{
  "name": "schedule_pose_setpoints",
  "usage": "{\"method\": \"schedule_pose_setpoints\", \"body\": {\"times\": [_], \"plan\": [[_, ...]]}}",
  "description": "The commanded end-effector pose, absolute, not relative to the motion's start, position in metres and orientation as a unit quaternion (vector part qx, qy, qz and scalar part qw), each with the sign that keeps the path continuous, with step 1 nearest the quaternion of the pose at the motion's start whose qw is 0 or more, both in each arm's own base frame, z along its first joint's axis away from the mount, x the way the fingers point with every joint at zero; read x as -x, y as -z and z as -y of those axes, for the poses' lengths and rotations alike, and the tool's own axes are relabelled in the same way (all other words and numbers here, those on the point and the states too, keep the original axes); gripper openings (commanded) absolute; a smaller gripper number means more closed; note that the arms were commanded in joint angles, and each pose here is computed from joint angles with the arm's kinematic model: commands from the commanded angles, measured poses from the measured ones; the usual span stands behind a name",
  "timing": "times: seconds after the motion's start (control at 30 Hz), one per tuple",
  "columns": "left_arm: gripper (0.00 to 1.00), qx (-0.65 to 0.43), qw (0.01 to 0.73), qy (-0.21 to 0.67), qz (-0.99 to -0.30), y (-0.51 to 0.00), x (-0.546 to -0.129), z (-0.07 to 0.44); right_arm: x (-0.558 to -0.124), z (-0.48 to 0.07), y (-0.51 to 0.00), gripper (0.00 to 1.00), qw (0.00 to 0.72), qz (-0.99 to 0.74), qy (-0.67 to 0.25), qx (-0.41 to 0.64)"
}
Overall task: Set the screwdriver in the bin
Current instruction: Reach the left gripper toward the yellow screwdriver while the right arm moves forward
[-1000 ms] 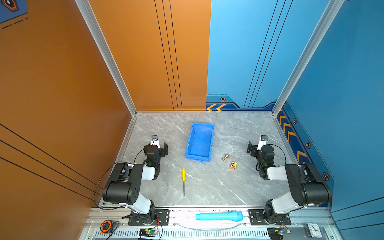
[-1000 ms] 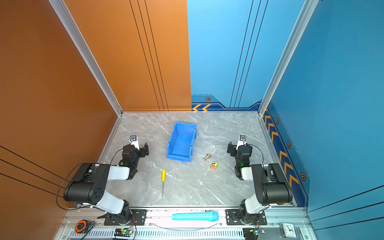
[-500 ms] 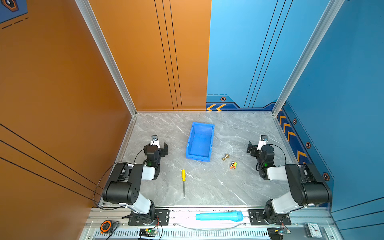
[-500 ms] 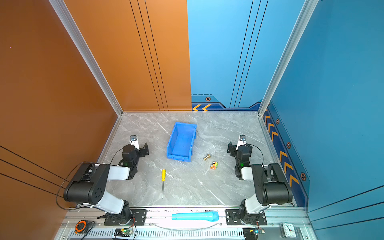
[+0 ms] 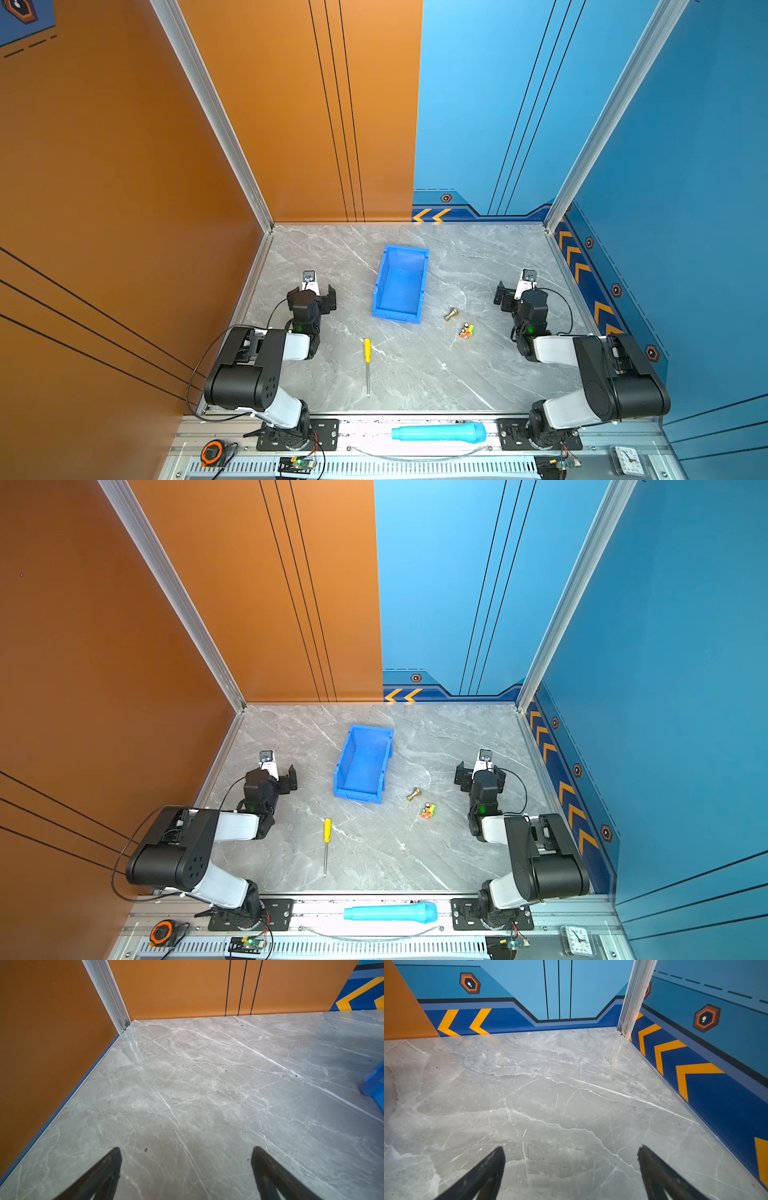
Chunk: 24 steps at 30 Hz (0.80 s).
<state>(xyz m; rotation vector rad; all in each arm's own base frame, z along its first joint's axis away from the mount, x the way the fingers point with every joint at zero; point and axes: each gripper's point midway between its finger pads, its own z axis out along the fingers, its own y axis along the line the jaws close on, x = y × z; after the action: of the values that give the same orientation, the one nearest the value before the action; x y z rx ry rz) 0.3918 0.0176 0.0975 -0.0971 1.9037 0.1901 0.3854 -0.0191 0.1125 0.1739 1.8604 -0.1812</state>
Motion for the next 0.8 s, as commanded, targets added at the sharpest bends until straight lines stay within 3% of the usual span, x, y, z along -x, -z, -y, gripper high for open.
{"method": "schedule_pose_setpoints", "body": {"times": [0.0, 0.47, 0.77], "plan": [[0.98, 0.055, 0.583, -0.086, -0.806, -0.109, -0.387, -0.024, -0.381, 0.022, -0.119, 1.00, 0.579, -0.806, 0.092, -0.081], [0.98, 0.081, 0.550, -0.083, -0.827, -0.134, -0.365, -0.023, -0.343, -0.014, -0.164, 1.00, 0.574, -0.812, 0.078, -0.065], [0.98, 0.122, 0.471, -0.057, -0.872, -0.167, -0.348, -0.006, -0.306, -0.022, -0.197, 1.00, 0.567, -0.816, 0.059, -0.095]]}}
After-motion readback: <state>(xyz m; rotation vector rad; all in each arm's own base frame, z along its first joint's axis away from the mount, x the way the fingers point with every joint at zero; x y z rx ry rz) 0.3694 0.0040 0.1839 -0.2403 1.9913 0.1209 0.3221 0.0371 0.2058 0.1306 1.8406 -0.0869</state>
